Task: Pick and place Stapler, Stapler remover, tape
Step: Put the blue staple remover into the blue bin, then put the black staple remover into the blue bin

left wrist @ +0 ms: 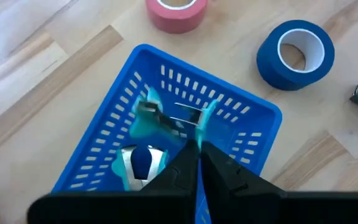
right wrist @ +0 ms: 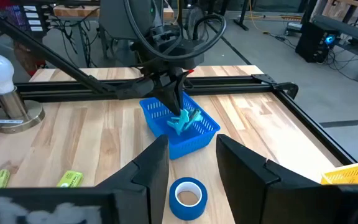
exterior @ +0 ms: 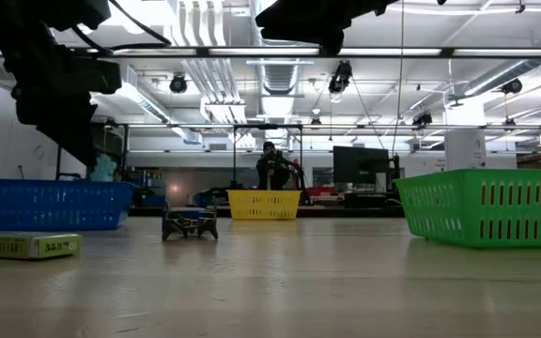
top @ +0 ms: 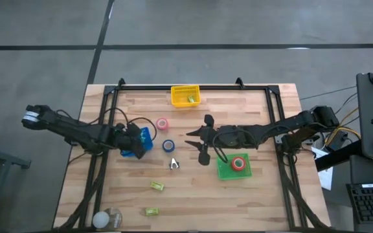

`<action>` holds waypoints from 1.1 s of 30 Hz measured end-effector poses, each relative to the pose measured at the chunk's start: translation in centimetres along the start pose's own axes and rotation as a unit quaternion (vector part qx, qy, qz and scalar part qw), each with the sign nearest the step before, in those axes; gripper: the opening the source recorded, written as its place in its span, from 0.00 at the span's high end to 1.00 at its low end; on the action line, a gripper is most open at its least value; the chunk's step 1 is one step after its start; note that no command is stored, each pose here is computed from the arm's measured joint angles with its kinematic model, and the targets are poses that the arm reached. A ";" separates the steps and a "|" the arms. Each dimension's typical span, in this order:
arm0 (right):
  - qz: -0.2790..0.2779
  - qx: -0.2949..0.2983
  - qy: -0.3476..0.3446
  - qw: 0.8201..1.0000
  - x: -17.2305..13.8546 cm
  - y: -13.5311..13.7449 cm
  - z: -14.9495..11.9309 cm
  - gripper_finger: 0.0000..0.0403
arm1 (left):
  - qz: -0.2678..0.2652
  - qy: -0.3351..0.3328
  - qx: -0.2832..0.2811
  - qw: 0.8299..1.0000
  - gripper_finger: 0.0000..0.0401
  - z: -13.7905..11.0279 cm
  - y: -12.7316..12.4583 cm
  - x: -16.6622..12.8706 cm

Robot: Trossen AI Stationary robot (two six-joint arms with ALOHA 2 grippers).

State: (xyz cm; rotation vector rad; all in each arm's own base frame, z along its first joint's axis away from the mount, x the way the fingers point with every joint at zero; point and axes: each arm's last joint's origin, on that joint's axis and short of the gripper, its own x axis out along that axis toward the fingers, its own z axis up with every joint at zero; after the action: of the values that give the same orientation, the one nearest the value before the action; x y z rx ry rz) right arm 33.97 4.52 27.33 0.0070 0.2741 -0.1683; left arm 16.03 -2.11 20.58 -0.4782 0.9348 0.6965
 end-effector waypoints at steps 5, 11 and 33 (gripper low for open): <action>0.000 0.000 0.000 1.000 0.0 0.0 0.0 0.70 | 0.009 -0.016 -0.008 1.000 0.92 0.1 0.0 0.0; 0.001 -0.002 0.001 1.000 0.0 0.0 0.0 0.72 | 0.022 -0.051 -0.034 0.998 0.87 0.6 0.0 -0.3; 0.063 0.201 0.156 0.965 7.7 1.7 -7.2 0.72 | -0.097 -0.295 0.113 0.944 0.86 6.0 -4.3 -4.5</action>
State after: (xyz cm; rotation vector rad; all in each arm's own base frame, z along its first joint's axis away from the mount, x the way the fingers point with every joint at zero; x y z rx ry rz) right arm 39.60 5.14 18.32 0.4566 0.5501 -0.0939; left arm 20.67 -2.67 27.87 -0.1342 0.3853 0.5007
